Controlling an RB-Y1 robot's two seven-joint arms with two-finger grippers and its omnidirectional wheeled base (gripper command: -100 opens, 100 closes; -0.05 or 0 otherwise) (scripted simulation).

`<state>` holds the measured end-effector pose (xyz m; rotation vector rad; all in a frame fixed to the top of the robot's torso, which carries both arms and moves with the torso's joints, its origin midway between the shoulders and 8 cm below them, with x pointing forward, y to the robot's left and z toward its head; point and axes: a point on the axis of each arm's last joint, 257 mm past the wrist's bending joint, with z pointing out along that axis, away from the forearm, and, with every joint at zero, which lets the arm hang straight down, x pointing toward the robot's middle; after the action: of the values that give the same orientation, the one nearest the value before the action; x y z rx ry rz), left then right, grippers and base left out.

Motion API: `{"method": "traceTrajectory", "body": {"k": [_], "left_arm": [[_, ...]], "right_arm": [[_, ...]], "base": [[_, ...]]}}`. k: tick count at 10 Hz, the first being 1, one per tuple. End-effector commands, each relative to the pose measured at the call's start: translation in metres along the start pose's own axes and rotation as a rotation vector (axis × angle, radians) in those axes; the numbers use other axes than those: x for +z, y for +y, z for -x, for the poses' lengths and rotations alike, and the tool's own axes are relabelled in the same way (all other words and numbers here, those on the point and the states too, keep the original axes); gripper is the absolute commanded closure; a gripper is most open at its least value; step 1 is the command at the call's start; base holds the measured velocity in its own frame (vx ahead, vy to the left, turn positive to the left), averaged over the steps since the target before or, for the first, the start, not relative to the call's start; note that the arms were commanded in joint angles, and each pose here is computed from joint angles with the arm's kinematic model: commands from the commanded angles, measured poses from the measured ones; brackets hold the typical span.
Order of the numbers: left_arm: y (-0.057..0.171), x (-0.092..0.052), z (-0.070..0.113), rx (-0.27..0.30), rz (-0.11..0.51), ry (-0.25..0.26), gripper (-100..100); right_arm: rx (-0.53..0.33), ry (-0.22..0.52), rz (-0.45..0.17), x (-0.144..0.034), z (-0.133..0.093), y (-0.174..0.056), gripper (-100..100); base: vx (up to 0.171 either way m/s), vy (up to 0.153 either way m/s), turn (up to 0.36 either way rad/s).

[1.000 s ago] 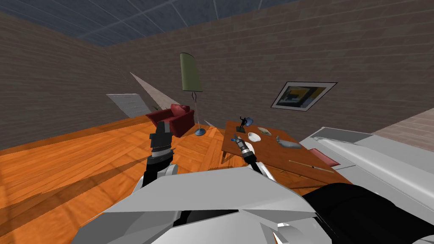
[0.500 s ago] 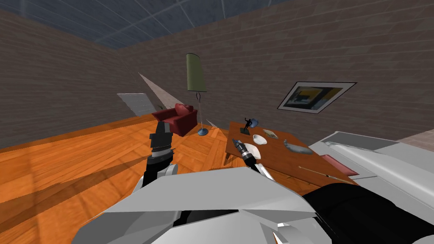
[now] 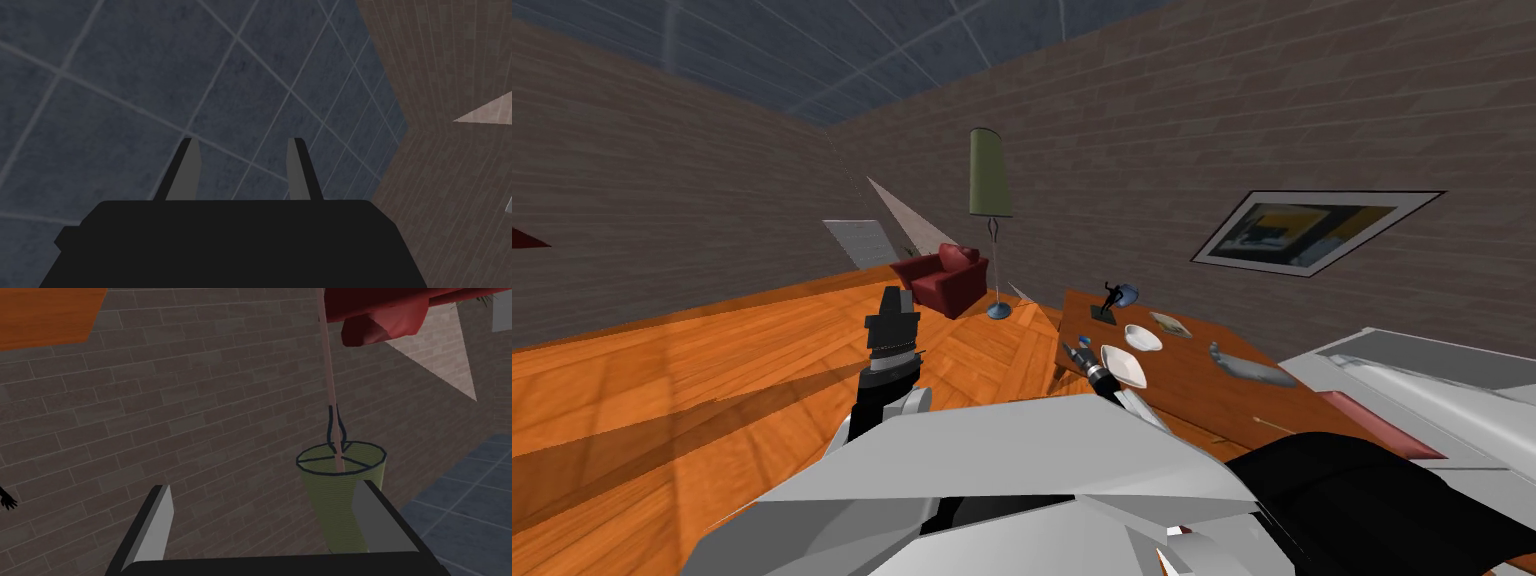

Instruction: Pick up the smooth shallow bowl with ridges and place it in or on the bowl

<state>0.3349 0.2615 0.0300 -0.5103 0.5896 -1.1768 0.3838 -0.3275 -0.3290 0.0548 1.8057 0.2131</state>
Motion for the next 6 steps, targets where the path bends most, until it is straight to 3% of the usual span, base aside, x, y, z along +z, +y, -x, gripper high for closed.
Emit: {"method": "traceTrajectory", "body": {"k": [1, 3, 4, 6], "left_arm": [[0.000, 0.000, 0.000, 0.000, 0.000, 0.000, 0], [0.000, 0.000, 0.000, 0.000, 0.000, 0.000, 0], [0.000, 0.000, 0.000, 0.000, 0.000, 0.000, 0], [0.000, 0.000, 0.000, 0.000, 0.000, 0.000, 0]], "right_arm": [[-0.084, 0.063, -0.023, -0.004, -0.025, -0.014, -100], [-0.225, 0.164, -0.058, -0.012, -0.058, -0.043, -100], [-0.224, 0.180, -0.067, -0.015, -0.065, -0.048, -100], [-0.367, 0.283, -0.099, -0.027, -0.094, -0.081, -100]], "base": [[0.001, 0.025, 0.095], [-0.013, 0.025, 0.194], [-0.014, 0.009, 0.029], [-0.023, 0.005, 0.124]]}}
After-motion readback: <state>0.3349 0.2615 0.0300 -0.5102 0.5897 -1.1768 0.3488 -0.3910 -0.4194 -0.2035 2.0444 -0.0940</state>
